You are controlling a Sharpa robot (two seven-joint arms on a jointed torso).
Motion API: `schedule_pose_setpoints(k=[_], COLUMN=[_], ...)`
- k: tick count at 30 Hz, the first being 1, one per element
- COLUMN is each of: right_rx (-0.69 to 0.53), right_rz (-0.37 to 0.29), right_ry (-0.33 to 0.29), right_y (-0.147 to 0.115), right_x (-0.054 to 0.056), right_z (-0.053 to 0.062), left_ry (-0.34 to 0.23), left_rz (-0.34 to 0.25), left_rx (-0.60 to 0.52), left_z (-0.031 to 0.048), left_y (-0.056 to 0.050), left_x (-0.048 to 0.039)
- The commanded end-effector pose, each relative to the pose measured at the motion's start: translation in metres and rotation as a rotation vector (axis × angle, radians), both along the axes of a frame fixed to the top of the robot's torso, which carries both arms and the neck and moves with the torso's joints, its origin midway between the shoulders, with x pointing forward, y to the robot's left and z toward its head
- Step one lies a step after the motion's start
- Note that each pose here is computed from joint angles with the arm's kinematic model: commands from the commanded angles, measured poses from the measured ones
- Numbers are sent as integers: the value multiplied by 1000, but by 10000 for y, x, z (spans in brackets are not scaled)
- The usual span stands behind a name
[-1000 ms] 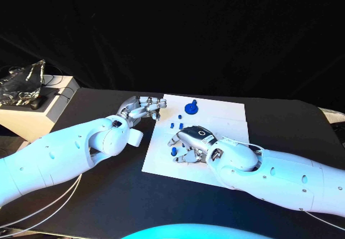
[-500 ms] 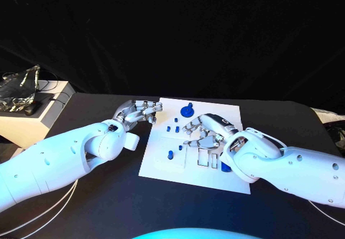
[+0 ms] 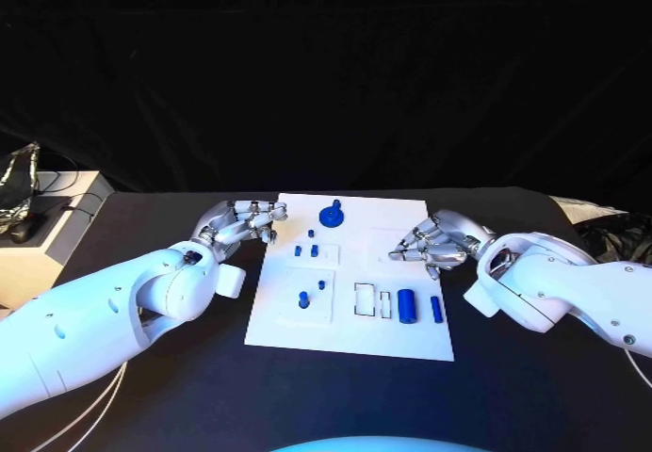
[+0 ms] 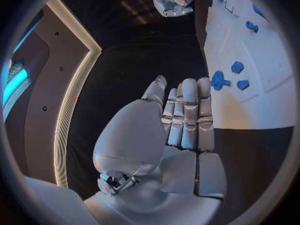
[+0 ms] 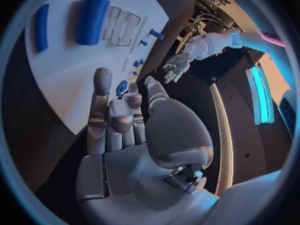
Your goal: Assemble the parts on the task board
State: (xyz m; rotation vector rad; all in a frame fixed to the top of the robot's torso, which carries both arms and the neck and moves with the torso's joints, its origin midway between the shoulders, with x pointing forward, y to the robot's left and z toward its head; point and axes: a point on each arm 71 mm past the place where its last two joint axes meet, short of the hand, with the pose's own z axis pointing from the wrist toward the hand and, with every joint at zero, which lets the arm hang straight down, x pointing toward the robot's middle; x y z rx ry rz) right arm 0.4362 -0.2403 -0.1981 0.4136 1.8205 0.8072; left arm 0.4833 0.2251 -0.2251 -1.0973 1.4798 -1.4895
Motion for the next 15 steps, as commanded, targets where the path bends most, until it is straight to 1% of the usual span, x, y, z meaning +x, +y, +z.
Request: schedule_pose_setpoints(k=[1, 4, 7, 11, 15], right_rx=[-57, -150, -231, -286, -316], right_rz=[16, -11, -40, -77, -106], right_ry=[237, 264, 283, 301, 321], right_y=[-86, -223, -308, -335, -330], right_x=[-102, -160, -227, -297, -348], right_z=[-151, -184, -213, -241, -271], left_ry=[-26, -24, -21, -18, -15], left_rz=[-19, -19, -22, -29, -36], left_rx=[-17, -17, -18, -20, -23], left_z=[9, -4, -11, -16, -17], left_y=[-12, -4, -4, -18, -35], left_x=[-25, -42, -61, -80, -94])
